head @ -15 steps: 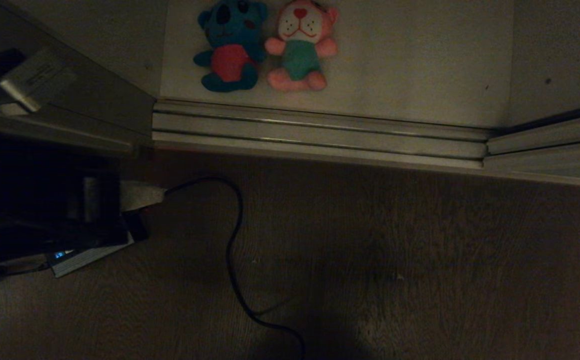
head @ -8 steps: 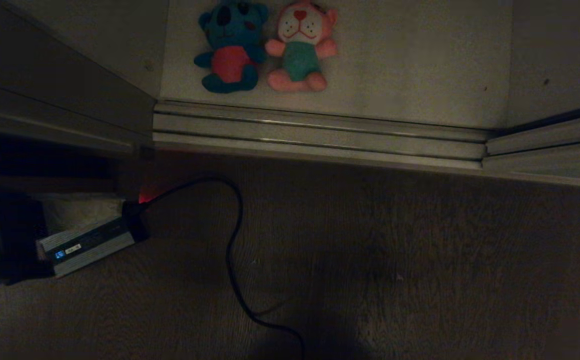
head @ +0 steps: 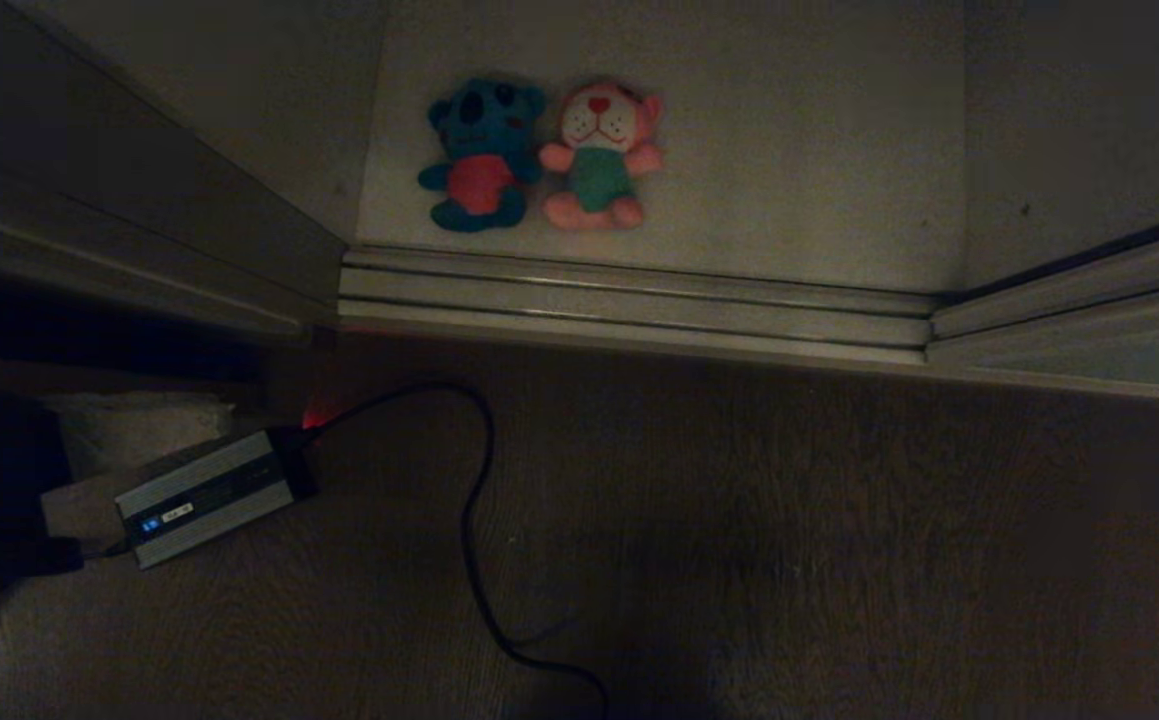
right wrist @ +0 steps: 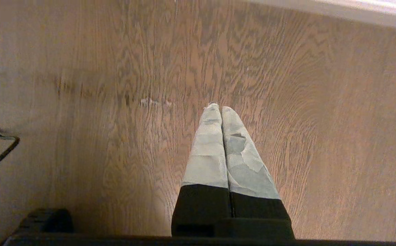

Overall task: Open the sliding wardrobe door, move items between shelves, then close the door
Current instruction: Place the pink doll on the lower shelf, then close the door

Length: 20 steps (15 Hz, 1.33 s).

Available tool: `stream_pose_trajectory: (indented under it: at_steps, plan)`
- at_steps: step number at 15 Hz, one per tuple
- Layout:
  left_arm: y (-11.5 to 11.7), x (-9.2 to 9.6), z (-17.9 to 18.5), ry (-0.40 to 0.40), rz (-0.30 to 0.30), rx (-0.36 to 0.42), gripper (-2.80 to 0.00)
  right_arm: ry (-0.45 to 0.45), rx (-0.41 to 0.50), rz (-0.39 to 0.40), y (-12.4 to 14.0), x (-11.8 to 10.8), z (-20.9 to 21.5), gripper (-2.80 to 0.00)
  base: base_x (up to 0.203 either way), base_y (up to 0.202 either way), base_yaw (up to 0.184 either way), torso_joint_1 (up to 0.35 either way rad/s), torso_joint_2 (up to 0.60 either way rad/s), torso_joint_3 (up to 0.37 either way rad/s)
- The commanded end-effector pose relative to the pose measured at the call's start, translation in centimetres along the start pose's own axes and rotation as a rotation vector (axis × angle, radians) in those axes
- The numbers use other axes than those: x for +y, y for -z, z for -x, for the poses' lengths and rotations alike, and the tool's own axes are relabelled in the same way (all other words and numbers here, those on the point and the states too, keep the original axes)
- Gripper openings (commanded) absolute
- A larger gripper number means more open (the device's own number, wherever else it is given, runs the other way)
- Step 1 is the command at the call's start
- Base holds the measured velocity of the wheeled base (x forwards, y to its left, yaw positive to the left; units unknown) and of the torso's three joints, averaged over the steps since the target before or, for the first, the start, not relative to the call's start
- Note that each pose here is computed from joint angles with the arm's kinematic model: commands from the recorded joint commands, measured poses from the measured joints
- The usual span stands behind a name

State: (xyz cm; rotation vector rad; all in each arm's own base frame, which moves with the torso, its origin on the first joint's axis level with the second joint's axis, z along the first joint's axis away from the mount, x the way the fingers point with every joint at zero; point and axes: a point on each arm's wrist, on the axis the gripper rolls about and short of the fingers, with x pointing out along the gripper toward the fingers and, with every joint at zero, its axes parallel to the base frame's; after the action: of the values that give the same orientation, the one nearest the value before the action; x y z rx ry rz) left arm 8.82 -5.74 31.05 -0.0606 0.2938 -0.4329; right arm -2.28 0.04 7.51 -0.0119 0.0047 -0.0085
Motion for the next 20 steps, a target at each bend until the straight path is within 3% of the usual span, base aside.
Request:
stream_pose_trajectory:
  at_steps: [1,4,6,9,12,16,20]
  plan:
    - [0.3,0.0,-0.1,0.012,-0.001,0.015,-2.8,-0.001,0.004,0.0,0.1,0.0,0.0,-2.8,0.0,0.0,0.0,0.006,0.0,0.199]
    - [1.4,0.2,0.2,0.028,-0.025,0.088,-2.8,-0.001,0.003,0.0,0.1,0.0,0.0,-2.8,0.0,0.0,0.0,0.004,0.01,0.202]
    - [1.7,0.9,0.8,-0.007,-0.04,0.114,-2.8,-0.001,0.003,0.0,0.1,0.0,0.0,-2.8,0.0,0.0,0.0,0.002,0.0,0.201]
    - [1.7,2.3,2.1,-0.071,-0.035,0.079,-2.8,-0.001,0.005,0.0,0.1,0.0,0.0,-2.8,0.0,0.0,0.0,0.0,0.0,0.204]
    - [2.4,2.5,5.8,-0.126,-0.059,-0.025,-2.8,-0.001,0.004,0.0,0.1,0.0,0.0,-2.8,0.0,0.0,0.0,0.004,0.0,0.2]
    - [6.2,1.6,9.1,-0.194,-0.07,-0.1,-2.8,-0.001,0.005,0.0,0.1,0.0,0.0,-2.8,0.0,0.0,0.0,0.001,0.0,0.204]
    - [12.5,1.8,9.1,-0.297,-0.069,-0.12,-2.8,-0.001,0.004,0.0,0.1,0.0,0.0,-2.8,0.0,0.0,0.0,0.001,0.0,0.206]
